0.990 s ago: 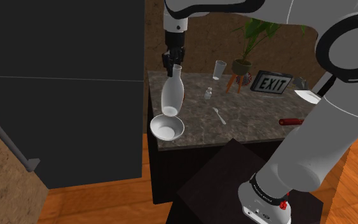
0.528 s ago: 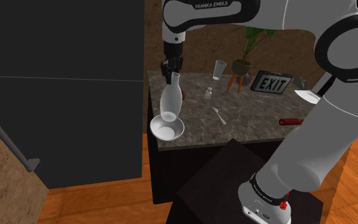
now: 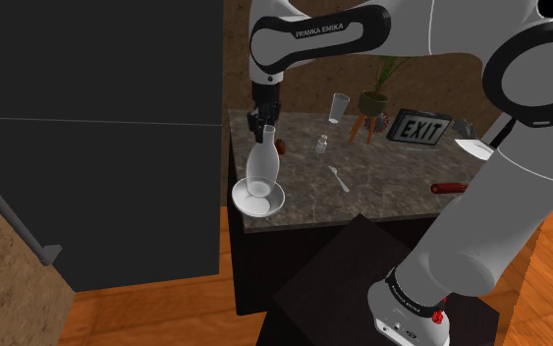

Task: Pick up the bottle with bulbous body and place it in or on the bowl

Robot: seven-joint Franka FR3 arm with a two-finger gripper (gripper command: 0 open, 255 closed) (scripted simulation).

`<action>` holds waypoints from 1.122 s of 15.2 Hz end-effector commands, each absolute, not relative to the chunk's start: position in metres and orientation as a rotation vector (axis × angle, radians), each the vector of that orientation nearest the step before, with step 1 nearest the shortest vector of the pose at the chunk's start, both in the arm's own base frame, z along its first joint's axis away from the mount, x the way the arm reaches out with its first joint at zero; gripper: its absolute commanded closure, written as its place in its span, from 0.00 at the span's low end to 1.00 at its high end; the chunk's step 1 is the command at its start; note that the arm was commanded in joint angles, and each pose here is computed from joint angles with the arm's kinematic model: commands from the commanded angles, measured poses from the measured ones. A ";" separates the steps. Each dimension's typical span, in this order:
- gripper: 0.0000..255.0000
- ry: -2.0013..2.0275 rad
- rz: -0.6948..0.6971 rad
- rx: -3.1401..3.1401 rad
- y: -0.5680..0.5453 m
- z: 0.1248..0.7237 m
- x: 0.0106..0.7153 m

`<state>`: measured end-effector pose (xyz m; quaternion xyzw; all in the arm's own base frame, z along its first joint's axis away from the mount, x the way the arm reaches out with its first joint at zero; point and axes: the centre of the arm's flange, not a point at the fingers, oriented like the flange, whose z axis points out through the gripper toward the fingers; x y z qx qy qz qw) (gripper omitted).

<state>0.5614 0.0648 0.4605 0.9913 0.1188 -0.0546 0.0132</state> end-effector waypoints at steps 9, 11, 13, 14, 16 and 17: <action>1.00 0.370 -0.169 3.088 0.064 0.442 0.561; 0.00 0.370 -0.169 3.088 0.064 0.442 0.561; 0.00 0.370 -0.169 3.088 0.064 0.442 0.561; 0.00 0.370 -0.169 3.088 0.064 0.442 0.561; 0.00 0.370 -0.169 3.088 0.064 0.442 0.561; 0.00 0.370 -0.169 3.088 0.065 0.455 0.563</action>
